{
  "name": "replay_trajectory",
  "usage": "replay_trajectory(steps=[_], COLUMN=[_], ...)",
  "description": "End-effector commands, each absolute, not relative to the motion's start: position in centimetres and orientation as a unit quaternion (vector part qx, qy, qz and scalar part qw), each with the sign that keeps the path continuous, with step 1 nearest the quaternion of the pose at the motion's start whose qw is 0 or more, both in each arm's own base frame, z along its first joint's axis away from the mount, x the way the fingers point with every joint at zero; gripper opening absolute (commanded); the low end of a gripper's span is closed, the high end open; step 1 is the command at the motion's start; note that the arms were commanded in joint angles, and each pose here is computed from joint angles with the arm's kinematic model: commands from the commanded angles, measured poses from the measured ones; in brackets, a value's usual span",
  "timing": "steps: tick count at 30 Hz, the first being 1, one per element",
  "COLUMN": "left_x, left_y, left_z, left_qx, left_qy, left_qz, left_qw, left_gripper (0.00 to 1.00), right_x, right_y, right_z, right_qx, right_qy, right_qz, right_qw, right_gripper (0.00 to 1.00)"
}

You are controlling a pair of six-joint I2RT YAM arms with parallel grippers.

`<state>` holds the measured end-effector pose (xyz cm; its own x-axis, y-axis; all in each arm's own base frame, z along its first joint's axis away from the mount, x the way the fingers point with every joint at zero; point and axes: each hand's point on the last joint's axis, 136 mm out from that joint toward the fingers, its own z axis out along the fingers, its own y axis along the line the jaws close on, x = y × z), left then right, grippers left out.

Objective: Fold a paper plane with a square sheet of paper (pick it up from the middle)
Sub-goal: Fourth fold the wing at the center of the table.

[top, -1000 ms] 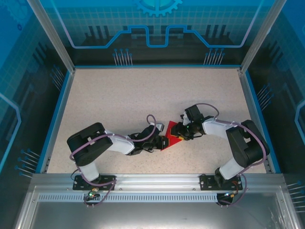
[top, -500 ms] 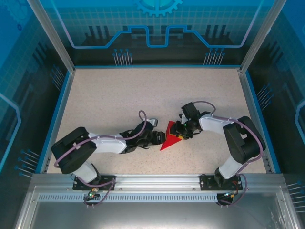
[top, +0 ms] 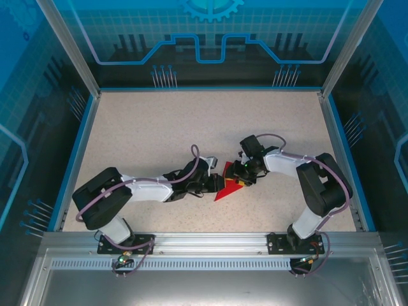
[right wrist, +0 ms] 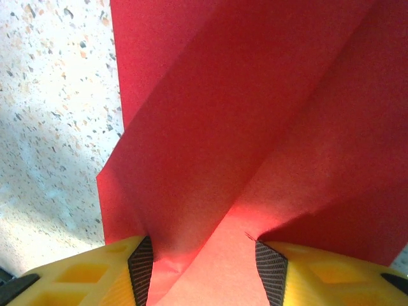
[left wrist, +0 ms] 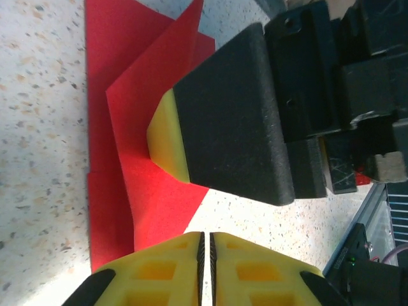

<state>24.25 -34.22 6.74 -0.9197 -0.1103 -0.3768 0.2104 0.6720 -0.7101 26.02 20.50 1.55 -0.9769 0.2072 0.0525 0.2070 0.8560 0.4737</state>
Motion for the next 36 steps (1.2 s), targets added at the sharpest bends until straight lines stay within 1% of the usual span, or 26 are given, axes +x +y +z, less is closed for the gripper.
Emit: replay_trajectory(steps=[1,9,15,36], left_x=[24.1,24.8,24.9,24.8], left_y=[-35.3,-34.4,-33.9,-33.3], left_z=[6.5,3.7,2.7,1.6], left_qx=[0.044,0.027,0.017,0.007], left_qy=[0.892,0.92,0.928,0.936], left_qz=[-0.414,-0.356,-0.337,-0.318], left_qw=[0.177,0.164,0.16,0.153], left_gripper=[0.13,0.08,0.06,0.04], right_x=[23.0,22.9,22.8,22.6], right_y=[17.3,17.4,17.3,16.9], right_z=[-2.6,-2.8,-2.8,-3.7], right_qx=[0.133,0.133,0.129,0.127], right_qy=[0.98,0.979,0.98,0.982], right_qz=[0.144,0.146,0.145,0.125], right_qw=[-0.048,-0.052,-0.051,-0.067], right_gripper=[0.53,0.53,0.53,0.48])
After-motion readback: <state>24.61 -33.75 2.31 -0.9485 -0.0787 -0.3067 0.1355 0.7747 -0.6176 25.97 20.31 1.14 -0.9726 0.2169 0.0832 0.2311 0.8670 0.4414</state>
